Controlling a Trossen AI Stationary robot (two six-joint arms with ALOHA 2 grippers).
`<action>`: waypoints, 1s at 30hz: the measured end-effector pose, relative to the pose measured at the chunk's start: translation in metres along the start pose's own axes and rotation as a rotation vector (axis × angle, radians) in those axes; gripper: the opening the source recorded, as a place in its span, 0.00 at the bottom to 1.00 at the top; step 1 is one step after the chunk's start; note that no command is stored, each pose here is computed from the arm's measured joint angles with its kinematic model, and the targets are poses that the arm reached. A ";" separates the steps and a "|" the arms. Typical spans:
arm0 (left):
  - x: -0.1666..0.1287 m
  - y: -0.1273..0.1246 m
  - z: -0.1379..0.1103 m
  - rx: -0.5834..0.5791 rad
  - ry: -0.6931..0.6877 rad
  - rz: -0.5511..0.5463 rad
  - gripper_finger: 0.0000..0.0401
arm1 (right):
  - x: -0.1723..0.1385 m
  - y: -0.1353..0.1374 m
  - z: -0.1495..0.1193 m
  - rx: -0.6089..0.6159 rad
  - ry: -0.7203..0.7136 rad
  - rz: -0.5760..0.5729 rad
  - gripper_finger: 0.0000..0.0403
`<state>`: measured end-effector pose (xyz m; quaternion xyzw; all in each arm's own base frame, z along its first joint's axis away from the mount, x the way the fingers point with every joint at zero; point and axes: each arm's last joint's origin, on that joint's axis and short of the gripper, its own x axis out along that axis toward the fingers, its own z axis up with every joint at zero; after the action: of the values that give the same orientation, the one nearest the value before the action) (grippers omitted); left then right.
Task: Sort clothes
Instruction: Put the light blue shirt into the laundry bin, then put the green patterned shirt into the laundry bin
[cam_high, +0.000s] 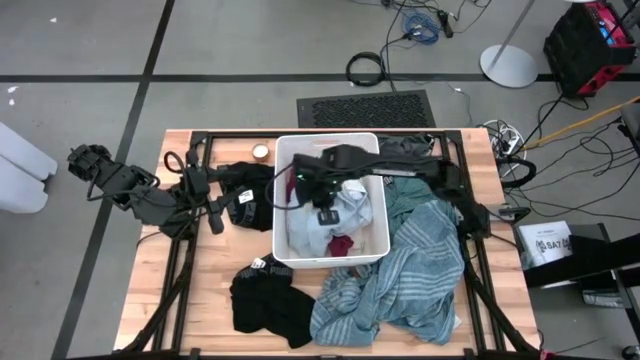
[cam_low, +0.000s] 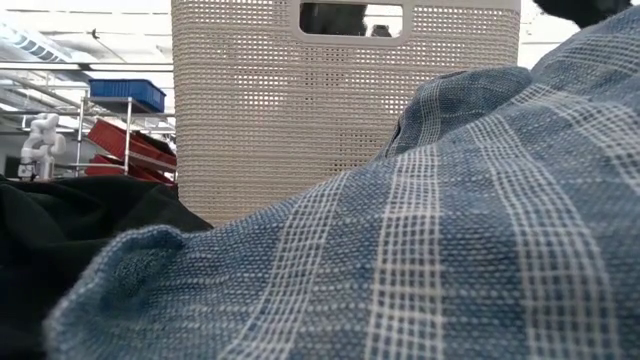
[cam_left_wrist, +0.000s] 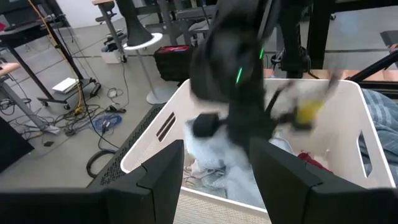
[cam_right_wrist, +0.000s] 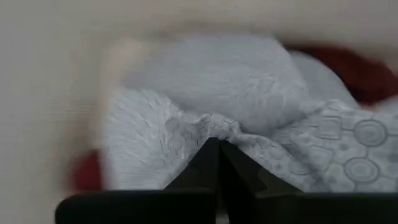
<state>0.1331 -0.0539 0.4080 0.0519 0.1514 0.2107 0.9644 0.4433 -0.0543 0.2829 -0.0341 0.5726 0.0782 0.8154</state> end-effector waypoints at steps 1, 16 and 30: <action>0.000 0.000 0.000 -0.001 0.000 0.000 0.48 | 0.012 -0.007 -0.001 0.014 0.037 -0.046 0.00; 0.000 0.000 0.000 -0.019 0.000 0.000 0.48 | 0.036 -0.026 -0.018 0.075 0.201 0.015 0.00; 0.000 0.000 0.002 -0.044 -0.015 -0.003 0.48 | -0.134 0.017 -0.031 0.030 -0.263 -0.020 0.07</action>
<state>0.1340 -0.0544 0.4100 0.0320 0.1397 0.2120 0.9667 0.3672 -0.0543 0.3991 -0.0170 0.4614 0.0655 0.8846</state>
